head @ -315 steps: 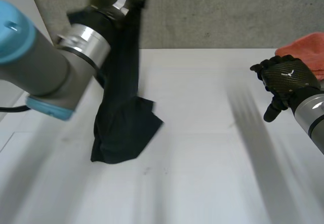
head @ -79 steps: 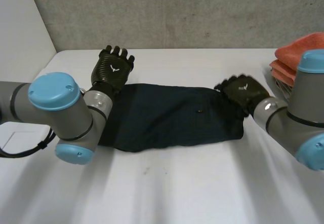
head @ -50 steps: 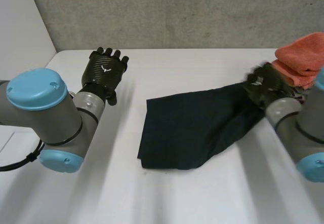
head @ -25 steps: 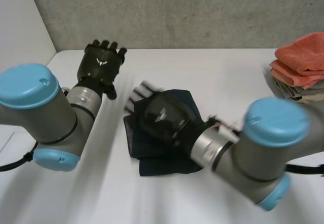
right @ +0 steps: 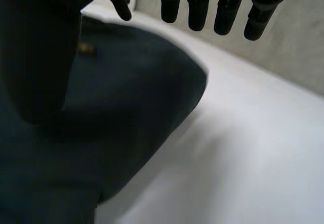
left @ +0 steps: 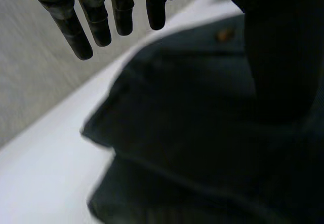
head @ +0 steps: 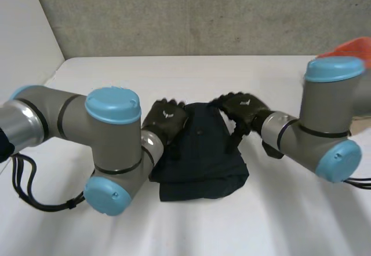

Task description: Fold the laundry.

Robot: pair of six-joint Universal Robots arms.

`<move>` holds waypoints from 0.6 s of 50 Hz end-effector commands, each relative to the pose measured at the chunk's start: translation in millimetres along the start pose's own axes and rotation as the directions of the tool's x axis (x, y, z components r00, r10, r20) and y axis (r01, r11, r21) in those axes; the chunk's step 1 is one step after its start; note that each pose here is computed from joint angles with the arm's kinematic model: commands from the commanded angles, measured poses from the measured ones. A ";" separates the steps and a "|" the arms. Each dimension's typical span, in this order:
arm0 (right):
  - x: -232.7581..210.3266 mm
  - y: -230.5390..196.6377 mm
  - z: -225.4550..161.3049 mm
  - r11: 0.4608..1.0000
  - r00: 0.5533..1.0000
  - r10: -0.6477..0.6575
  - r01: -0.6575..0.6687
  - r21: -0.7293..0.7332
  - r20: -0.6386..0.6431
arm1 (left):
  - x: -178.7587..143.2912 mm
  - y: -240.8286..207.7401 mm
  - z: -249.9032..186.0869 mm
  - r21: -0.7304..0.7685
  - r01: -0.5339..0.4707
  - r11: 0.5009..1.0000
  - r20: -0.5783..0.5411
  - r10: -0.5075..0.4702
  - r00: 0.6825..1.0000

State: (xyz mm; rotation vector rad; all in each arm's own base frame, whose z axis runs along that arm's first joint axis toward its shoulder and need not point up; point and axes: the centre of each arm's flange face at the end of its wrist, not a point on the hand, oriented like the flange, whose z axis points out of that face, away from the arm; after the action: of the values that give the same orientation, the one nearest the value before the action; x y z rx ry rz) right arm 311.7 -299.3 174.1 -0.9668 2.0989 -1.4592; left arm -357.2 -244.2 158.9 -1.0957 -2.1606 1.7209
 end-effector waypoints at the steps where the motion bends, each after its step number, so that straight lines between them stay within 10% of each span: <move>1: -3.3 35.0 19.5 0.994 0.996 -0.074 0.077 -0.073 0.041 | -1.3 26.1 -7.9 -0.142 -0.026 0.990 0.041 0.032 0.999; 14: 6.6 28.5 11.0 0.951 0.951 -0.297 0.285 -0.121 -0.089 | -2.2 23.3 -10.5 -0.161 -0.095 0.982 0.017 0.099 0.995; 21: 3.8 -13.9 -18.2 0.944 0.931 -0.319 0.329 0.032 -0.176 | -28.6 -57.2 -28.6 0.123 -0.073 0.990 0.082 0.063 0.995; 30: -35.4 13.0 -64.4 0.922 0.926 -0.348 0.367 0.126 -0.149 | -45.3 -111.4 -40.4 0.385 -0.035 0.922 -0.162 0.105 0.981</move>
State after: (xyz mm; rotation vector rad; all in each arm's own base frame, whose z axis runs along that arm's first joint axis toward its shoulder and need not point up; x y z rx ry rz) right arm 296.1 -269.0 202.5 -1.2471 1.9872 -1.8935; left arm -348.9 -247.6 260.0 -1.1153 -1.8345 1.9617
